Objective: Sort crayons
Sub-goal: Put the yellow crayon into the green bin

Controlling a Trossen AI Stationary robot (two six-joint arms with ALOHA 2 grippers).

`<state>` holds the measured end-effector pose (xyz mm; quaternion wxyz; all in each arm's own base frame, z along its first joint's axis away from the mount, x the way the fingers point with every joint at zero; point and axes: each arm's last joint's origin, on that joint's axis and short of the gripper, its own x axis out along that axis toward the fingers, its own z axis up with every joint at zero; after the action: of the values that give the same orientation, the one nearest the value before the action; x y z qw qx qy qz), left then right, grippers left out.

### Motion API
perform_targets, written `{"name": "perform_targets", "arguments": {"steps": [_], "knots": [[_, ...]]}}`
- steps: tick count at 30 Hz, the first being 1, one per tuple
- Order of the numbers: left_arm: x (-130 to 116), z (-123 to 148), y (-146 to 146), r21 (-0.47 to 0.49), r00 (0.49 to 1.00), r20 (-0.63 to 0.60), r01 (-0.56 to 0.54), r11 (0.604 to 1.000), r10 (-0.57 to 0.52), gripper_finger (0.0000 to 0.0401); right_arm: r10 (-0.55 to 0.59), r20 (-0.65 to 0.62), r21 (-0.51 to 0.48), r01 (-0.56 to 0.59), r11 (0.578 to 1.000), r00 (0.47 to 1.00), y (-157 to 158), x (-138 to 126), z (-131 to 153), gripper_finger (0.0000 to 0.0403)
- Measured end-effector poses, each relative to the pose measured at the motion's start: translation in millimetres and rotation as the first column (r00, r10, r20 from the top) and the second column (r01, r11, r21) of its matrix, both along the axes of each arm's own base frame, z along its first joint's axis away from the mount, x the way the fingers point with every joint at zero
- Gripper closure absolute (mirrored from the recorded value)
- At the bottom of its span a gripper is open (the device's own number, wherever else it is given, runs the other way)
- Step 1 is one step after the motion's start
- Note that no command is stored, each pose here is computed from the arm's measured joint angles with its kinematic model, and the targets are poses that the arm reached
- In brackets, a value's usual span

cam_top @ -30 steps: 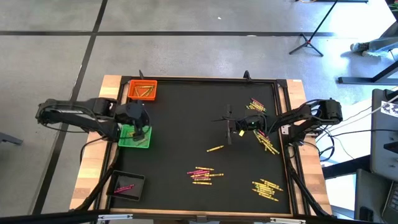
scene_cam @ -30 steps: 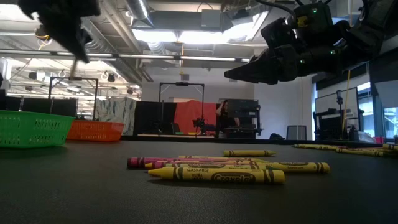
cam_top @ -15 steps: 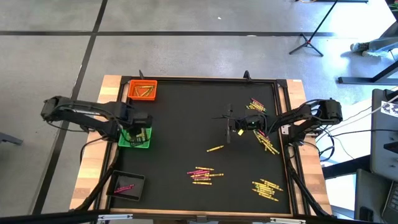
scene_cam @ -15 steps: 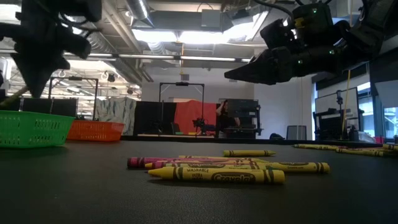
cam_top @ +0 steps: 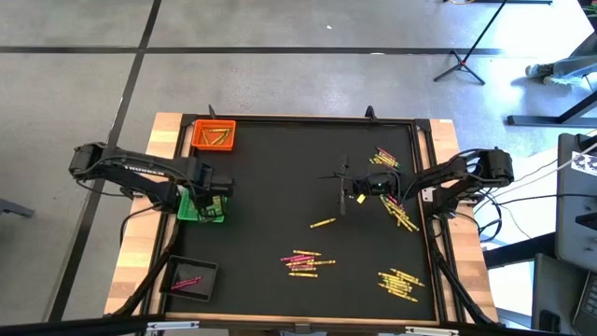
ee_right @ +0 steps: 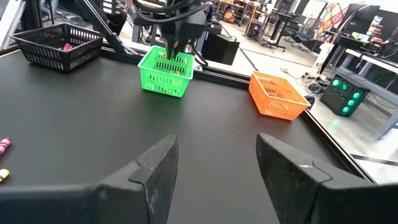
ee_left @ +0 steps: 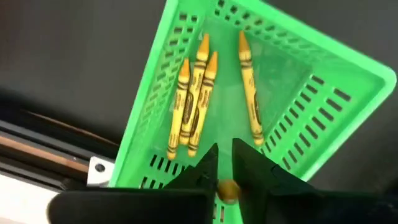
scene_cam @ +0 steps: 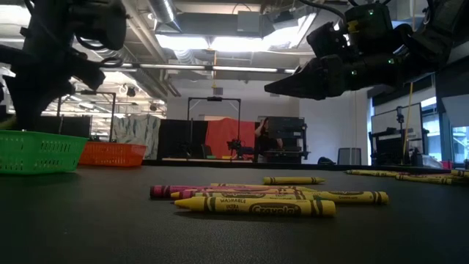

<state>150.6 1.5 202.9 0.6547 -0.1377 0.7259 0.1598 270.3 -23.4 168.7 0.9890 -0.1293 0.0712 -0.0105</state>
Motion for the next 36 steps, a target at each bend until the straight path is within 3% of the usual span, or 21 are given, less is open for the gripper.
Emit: {"name": "perform_targets", "arguments": {"steps": [7, 12, 17, 21, 26, 31, 36], "knots": [[1, 0, 0, -0.002, 1.000, 0.006, -0.001, 1.000, 0.001, 0.0305, 0.000, 0.000, 0.000, 0.000, 1.000, 1.000, 0, 0, 0, 0.0188], [-2, 3, -1, -0.020, 1.000, 0.024, 0.010, 1.000, -0.010, 0.0291, 0.000, 0.000, 0.006, 0.000, 1.000, 1.000, 0, 0, 0, 0.0188], [-4, 11, 0, -0.003, 0.991, 0.132, 0.012, 1.000, -0.012, 0.0293, 0.005, -0.021, 0.077, -0.003, 0.997, 1.000, 0, 0, -2, 0.0188], [-1, 18, 2, 0.077, 0.962, 0.272, -0.025, 0.997, 0.003, 0.0293, 0.032, -0.065, 0.110, -0.025, 0.994, 0.997, 1, -1, -7, 0.0188], [13, 24, 0, 0.111, 0.900, 0.434, -0.003, 0.994, -0.046, 0.0293, 0.034, -0.141, 0.145, -0.013, 0.989, 0.989, 2, -3, -14, 0.0188], [35, 34, -5, 0.238, 0.766, 0.612, 0.057, 0.970, -0.195, 0.0293, 0.054, -0.207, 0.217, -0.008, 0.976, 0.977, 3, -1, -24, 0.0188], [44, 42, -12, 0.328, 0.671, 0.674, 0.102, 0.939, -0.308, 0.0293, 0.203, -0.323, 0.280, -0.111, 0.953, 0.924, 17, 6, -43, 0.0188]]}}
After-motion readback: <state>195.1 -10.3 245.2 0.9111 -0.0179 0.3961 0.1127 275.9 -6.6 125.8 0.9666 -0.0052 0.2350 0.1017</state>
